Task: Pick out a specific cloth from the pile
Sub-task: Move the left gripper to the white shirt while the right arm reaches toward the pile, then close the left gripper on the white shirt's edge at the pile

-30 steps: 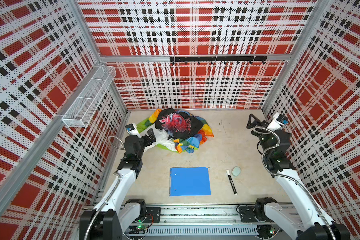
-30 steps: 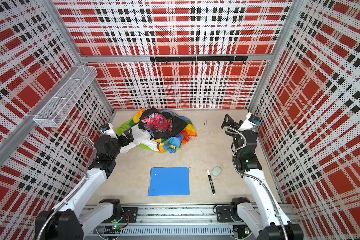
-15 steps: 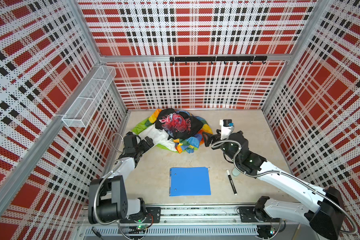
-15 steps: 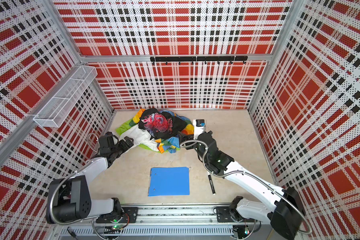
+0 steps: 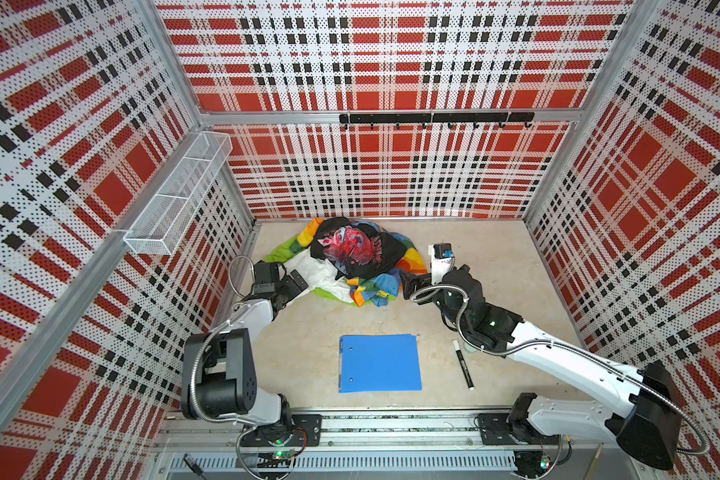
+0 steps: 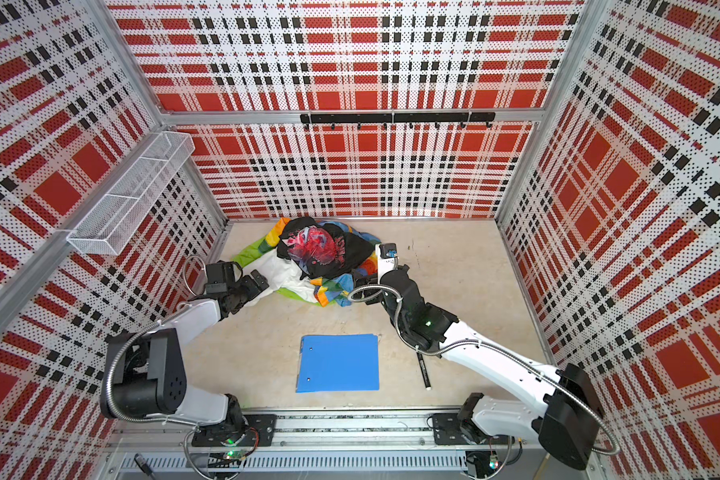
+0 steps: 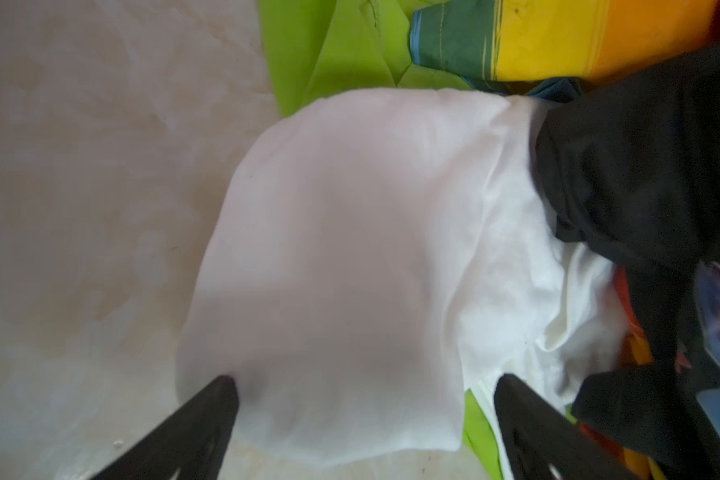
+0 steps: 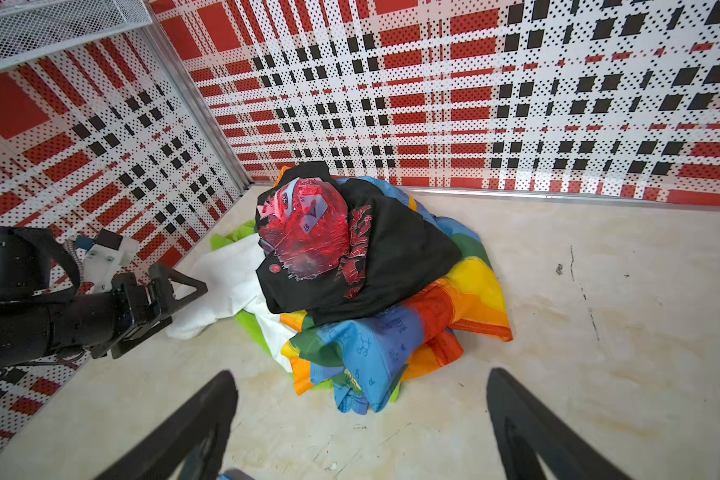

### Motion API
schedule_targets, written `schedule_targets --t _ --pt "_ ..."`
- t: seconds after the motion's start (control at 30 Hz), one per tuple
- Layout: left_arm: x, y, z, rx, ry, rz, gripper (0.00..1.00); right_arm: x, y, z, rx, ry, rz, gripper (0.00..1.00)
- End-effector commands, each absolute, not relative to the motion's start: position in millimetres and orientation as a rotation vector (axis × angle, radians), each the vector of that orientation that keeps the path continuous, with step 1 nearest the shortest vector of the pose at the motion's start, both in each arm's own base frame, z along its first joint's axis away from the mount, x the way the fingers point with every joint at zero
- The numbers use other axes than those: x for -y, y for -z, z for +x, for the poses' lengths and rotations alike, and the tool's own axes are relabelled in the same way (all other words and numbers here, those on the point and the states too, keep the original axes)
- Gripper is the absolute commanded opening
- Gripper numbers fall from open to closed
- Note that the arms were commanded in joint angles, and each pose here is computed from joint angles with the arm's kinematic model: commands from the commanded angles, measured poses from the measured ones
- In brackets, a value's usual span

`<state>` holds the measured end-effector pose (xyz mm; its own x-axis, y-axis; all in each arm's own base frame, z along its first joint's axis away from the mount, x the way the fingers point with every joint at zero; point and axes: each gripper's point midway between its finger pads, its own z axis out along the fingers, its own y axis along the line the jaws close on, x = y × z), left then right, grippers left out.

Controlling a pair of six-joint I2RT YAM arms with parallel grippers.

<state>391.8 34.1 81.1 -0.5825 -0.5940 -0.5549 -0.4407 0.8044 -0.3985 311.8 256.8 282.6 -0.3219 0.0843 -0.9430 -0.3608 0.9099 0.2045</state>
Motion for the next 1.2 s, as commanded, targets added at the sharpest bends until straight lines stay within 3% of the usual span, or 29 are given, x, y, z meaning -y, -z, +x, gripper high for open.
schedule_targets --t 0.0,0.17,0.37,0.77,1.17 --pt "-37.1 -76.5 398.0 -2.319 0.214 -0.748 0.99 -267.5 -311.0 305.6 -1.775 -0.521 -0.27 1.0" --pt "-27.8 -66.6 407.6 -2.372 0.201 -0.715 0.96 -303.3 -310.8 286.5 -1.769 -0.699 -0.46 1.0" --pt "-23.5 -59.8 407.9 -2.385 0.185 -0.723 0.77 -319.7 -310.0 278.1 -1.771 -0.771 -0.512 1.0" --pt "-26.2 -78.2 405.0 -2.334 0.174 -0.716 0.17 -298.7 -302.5 289.9 -1.803 -0.654 -0.406 1.0" --pt "-12.1 -152.5 408.7 -2.116 0.333 -0.595 0.0 -296.3 -291.7 293.1 -1.837 -0.629 -0.389 1.0"
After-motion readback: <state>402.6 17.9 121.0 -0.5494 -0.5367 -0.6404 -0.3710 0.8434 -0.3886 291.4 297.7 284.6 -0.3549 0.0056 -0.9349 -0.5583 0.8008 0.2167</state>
